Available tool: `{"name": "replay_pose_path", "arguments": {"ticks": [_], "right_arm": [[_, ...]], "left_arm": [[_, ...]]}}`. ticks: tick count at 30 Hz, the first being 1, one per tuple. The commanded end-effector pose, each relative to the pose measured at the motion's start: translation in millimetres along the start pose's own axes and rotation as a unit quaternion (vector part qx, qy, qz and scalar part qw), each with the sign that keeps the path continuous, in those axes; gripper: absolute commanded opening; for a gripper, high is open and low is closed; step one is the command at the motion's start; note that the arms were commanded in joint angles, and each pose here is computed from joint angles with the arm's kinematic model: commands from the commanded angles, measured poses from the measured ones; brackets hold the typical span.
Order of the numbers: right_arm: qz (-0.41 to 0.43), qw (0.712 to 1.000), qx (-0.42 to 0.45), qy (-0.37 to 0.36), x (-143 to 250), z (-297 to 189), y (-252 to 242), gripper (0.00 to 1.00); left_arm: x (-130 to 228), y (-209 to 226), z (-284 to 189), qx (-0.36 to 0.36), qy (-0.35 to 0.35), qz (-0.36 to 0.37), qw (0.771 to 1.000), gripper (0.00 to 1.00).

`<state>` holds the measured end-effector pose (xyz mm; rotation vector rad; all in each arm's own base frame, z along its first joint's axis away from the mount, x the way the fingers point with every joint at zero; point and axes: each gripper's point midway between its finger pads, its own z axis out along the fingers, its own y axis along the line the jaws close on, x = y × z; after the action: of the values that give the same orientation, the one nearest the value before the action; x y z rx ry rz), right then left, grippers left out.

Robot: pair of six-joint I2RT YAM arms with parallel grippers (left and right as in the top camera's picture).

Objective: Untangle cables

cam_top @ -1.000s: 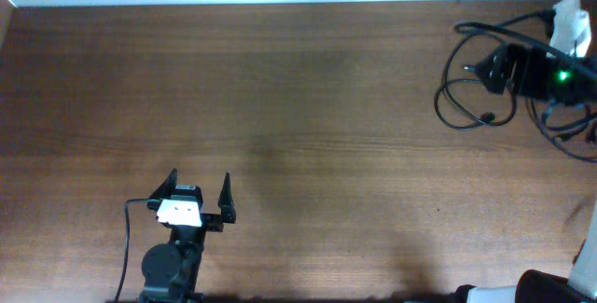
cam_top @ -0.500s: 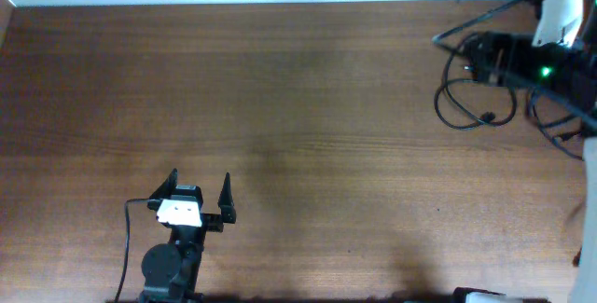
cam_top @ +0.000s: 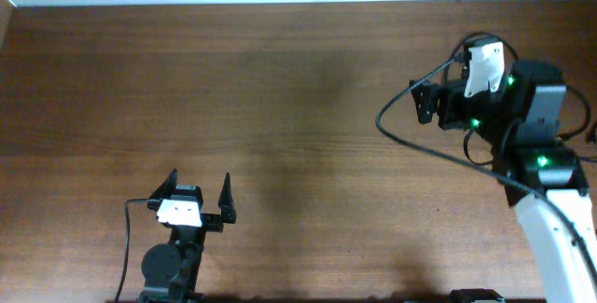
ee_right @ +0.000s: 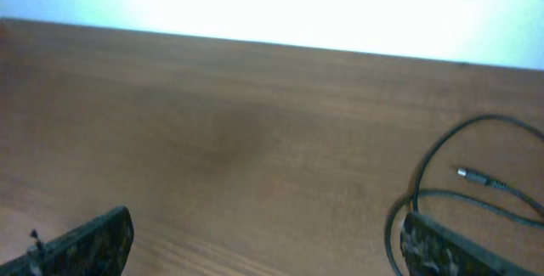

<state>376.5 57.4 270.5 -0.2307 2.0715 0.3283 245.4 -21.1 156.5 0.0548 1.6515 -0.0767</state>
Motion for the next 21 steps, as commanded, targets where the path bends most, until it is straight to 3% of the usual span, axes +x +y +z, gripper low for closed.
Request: {"name": "replay_pose_path", "arguments": {"ticks": [1, 11, 21], "right_arm": [[-0.016, 0.999, 0.003, -0.046, -4, -13, 5, 0.99], [-0.058, 0.982, 0.004, -0.182, 21, -31, 12, 0.99], [-0.106, 0.939, 0.008, -0.328, 58, -73, 27, 0.99]], "left_arm": [[0, -2, 0, 0.006, -0.001, 0.009, 1.000, 0.99], [0, -2, 0, 0.006, -0.001, 0.009, 1.000, 0.99], [0, -2, 0, 0.006, -0.001, 0.009, 1.000, 0.99]]}}
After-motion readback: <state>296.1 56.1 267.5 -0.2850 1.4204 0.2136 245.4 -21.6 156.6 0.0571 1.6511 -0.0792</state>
